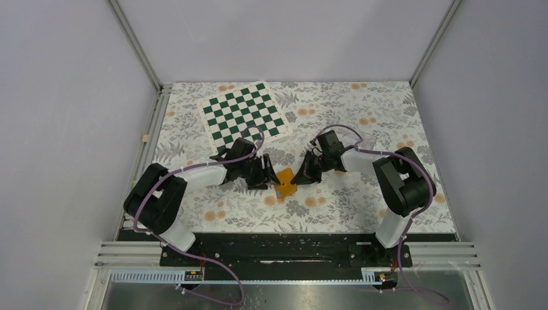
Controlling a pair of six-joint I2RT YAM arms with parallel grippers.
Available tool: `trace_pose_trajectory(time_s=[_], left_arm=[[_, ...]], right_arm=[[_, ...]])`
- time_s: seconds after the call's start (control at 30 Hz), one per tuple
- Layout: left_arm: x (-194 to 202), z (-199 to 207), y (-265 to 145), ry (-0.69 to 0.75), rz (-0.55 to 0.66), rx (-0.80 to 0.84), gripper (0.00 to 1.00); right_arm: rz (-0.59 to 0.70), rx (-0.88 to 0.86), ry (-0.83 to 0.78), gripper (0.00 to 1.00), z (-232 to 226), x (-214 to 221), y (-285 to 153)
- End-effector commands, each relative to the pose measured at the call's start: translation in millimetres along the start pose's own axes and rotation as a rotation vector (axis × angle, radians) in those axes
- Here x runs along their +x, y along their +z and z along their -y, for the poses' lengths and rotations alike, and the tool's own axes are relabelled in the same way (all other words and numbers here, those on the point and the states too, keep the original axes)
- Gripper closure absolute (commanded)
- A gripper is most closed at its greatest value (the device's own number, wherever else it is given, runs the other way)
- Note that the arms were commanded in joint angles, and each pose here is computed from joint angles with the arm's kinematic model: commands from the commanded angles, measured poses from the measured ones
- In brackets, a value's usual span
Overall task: Put the credit cards into the card holder
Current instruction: Open the card holder at the center of the board.
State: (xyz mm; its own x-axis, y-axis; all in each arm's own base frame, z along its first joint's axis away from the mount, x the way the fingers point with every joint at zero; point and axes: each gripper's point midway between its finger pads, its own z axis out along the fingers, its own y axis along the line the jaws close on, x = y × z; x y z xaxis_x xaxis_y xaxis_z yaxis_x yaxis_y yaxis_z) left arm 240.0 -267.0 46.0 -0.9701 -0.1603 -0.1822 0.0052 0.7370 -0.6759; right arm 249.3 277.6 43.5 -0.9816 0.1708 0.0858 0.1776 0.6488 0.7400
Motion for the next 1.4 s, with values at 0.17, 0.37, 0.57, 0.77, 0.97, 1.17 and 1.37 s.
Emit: trace_pose_trajectory(time_s=[0.17,0.37,0.57,0.77,0.97,1.17,1.37], left_arm=[[-14,35,2,0.137,0.102,-0.092,0.62],[-14,46,18,0.196,0.086,-0.161,0.58],[-15,49,28,0.284,0.098,-0.299,0.56],[-11,40,30,0.38,0.111,-0.487,0.56],[-4,28,30,0.419,0.095,-0.619,0.57],[1,25,36,0.422,0.062,-0.624,0.57],[6,16,33,0.413,0.045,-0.65,0.62]], right_arm=[[0.013,0.118,-0.027,1.0,17,11,-5],[0.016,0.124,-0.026,1.0,18,11,-5],[0.012,0.124,-0.024,1.0,19,12,-5],[0.01,0.124,-0.023,1.0,19,12,-4],[0.008,0.125,-0.022,1.0,19,12,-4],[0.006,0.124,-0.02,1.0,20,12,-3],[0.006,0.127,-0.018,1.0,20,12,-3]])
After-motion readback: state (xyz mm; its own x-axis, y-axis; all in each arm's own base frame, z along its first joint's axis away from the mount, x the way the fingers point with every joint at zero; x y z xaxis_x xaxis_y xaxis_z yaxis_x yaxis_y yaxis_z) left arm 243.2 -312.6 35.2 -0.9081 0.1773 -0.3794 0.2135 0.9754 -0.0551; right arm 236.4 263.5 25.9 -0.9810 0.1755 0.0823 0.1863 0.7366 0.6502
